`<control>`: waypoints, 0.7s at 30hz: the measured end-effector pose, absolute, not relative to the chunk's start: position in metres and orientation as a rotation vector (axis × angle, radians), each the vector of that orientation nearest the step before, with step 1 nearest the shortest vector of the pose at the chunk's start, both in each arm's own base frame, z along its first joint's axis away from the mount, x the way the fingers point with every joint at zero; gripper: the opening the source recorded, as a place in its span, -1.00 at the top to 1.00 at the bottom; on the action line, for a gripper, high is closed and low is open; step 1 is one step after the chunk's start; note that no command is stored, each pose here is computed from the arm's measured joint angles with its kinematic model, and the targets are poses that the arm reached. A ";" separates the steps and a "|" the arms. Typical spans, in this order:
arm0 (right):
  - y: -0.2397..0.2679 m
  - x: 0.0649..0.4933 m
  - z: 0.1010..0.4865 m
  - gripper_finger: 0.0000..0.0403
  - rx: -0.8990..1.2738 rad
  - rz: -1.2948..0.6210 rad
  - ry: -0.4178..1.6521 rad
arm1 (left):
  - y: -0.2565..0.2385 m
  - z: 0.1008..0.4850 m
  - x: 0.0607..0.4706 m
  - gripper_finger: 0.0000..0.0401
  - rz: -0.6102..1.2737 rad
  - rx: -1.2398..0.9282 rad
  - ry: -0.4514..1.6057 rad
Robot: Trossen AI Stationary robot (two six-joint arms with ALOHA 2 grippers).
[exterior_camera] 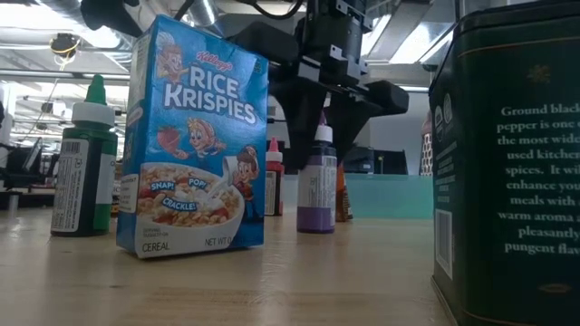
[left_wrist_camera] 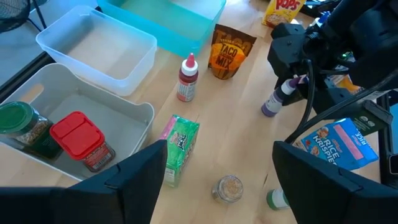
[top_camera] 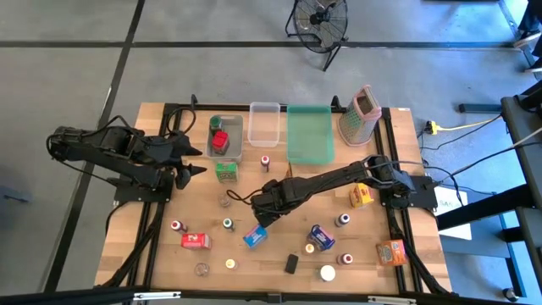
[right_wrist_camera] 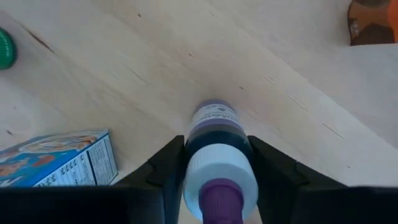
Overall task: Pick & Place Kitchen Items
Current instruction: Put the purple food coloring bottle into the transparent bin
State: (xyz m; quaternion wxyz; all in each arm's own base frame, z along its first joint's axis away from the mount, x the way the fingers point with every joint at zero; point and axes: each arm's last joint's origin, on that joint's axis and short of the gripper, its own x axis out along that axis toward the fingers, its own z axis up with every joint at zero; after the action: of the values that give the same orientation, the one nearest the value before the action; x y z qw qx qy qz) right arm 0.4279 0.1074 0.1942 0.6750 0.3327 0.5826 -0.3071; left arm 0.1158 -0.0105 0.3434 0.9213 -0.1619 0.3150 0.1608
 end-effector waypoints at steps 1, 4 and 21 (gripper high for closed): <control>0.108 0.428 0.194 0.28 0.748 -0.685 1.317 | -0.011 0.343 0.116 -0.43 0.330 -0.332 0.648; 0.108 0.426 0.196 0.28 0.752 -0.665 1.347 | -0.011 0.343 0.116 -0.43 0.329 -0.333 0.648; 0.084 0.423 0.311 0.28 0.673 -0.442 1.353 | -0.011 0.343 0.116 -0.43 0.321 -0.309 0.652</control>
State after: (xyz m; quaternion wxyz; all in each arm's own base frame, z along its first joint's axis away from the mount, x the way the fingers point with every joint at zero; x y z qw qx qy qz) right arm 0.4227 0.0840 0.3109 0.7059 0.3026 0.6088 -0.1987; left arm 0.1159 -0.0105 0.3433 0.9231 -0.1503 0.3174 0.1565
